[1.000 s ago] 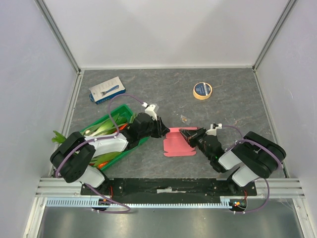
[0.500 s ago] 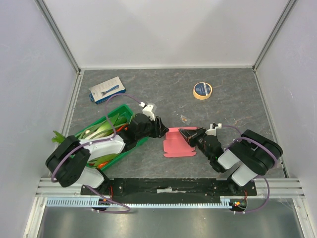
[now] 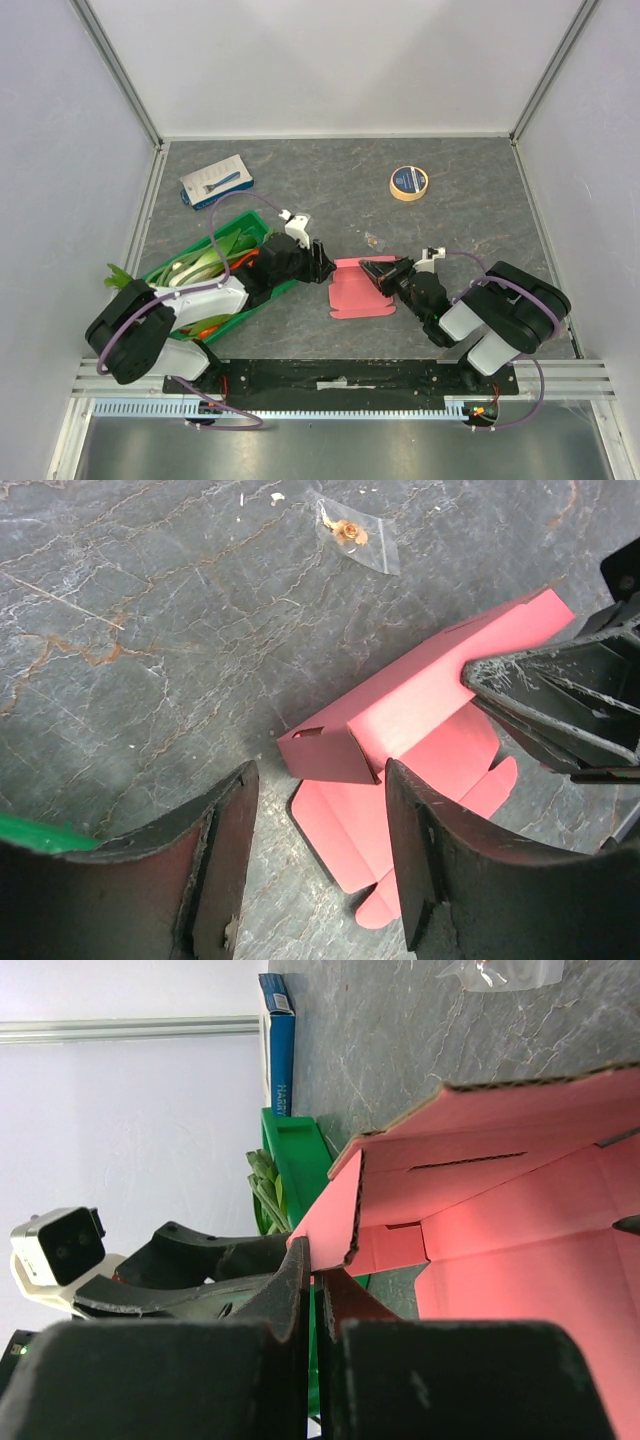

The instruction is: Fold the paper box

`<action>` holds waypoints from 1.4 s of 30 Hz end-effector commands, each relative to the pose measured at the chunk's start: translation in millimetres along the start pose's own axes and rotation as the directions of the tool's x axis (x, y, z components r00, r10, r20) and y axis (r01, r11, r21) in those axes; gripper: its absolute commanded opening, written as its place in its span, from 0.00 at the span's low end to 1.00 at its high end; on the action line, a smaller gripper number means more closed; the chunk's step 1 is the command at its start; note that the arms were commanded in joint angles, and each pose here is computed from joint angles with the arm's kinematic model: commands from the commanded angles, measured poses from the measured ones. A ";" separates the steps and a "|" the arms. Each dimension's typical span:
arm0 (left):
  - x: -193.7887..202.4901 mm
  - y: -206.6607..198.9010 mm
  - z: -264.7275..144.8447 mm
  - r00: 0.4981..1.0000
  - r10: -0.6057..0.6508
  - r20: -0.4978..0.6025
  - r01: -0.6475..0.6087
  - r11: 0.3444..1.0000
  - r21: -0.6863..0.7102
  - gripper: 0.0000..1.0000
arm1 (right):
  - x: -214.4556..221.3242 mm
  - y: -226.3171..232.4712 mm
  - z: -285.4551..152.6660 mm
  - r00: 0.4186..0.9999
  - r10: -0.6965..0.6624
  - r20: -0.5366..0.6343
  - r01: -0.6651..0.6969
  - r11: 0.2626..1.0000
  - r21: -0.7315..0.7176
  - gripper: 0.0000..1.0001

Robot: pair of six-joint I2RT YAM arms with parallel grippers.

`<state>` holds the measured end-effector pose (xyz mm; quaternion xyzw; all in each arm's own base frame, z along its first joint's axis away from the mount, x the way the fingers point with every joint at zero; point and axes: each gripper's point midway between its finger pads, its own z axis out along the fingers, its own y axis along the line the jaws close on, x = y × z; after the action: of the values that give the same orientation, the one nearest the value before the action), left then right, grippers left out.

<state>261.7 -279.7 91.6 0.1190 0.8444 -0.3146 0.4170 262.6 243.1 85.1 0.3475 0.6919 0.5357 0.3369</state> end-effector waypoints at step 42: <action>-42.6 -47.5 -10.4 0.980 0.199 0.000 -0.196 0.967 0.163 0.59 | -35.6 5.1 -56.1 0.545 -0.782 -0.304 0.836 0.536 0.119 0.77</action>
<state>253.7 -288.5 119.2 0.1979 0.8195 -0.3281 0.4261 256.3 226.5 139.3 0.0899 0.7951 0.3966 0.4498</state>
